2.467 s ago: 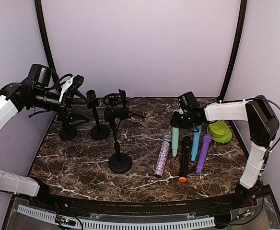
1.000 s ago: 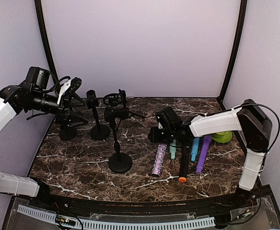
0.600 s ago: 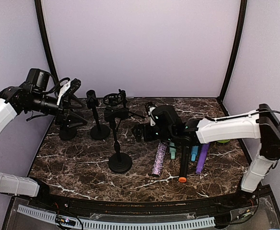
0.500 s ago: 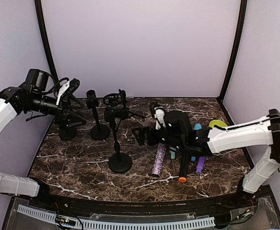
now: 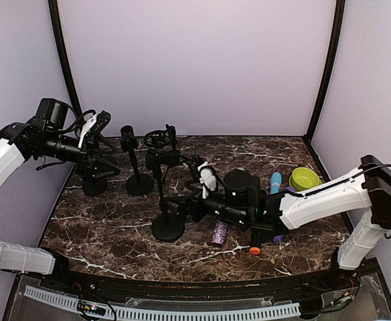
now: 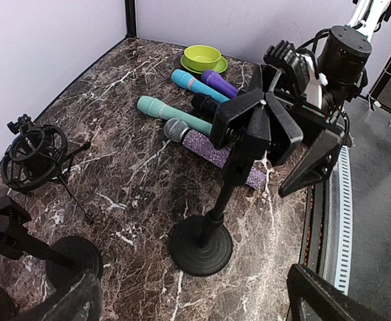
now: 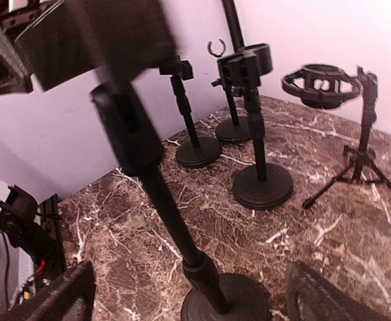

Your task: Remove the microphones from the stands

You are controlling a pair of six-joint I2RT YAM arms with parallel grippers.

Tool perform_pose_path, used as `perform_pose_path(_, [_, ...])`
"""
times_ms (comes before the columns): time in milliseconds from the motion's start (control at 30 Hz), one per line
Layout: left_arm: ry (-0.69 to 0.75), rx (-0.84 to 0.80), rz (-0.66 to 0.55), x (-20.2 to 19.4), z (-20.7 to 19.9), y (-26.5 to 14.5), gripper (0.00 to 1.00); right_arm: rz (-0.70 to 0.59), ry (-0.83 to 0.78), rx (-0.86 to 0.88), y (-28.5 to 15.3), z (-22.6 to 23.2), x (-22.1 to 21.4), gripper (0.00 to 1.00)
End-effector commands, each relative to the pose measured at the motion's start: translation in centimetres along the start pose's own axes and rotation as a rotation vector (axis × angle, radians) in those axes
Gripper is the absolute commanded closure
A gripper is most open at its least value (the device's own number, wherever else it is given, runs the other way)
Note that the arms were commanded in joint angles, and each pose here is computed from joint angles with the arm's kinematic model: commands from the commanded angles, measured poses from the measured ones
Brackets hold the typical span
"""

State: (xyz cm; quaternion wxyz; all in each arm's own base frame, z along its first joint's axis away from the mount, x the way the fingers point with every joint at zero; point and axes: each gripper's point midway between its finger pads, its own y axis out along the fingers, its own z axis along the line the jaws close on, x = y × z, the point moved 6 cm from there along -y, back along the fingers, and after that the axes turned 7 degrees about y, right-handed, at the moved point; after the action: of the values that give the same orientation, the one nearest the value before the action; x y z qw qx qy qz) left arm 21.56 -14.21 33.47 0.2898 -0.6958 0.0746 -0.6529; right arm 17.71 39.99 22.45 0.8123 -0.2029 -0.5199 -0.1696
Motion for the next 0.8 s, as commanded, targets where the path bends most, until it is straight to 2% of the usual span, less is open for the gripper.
perform_pose_path(0, [-0.005, -0.007, -0.006, -0.2, -0.8, -0.5, 0.01, 0.039, -0.199, -0.027, 2.3, 1.1, -0.9, 0.15])
perform_pose_path(267, [-0.008, -0.011, -0.005, -0.3, -1.0, -0.7, 0.01, 0.079, -0.317, -0.195, 5.3, 0.5, -3.2, 0.33])
perform_pose_path(433, [-0.009, -0.012, -0.005, -0.3, -1.0, -0.7, 0.01, 0.06, -0.312, -0.322, 6.3, -0.9, -4.1, 0.44])
perform_pose_path(633, [-0.01, -0.016, 0.0, -0.6, -1.1, -0.6, 0.01, 0.011, -0.282, -0.334, 6.6, -1.3, -4.7, 0.55])
perform_pose_path(767, [-0.018, -0.023, 0.007, -1.0, -1.2, -0.4, 0.01, -0.008, -0.263, -0.305, 6.7, -0.7, -4.5, 0.83])
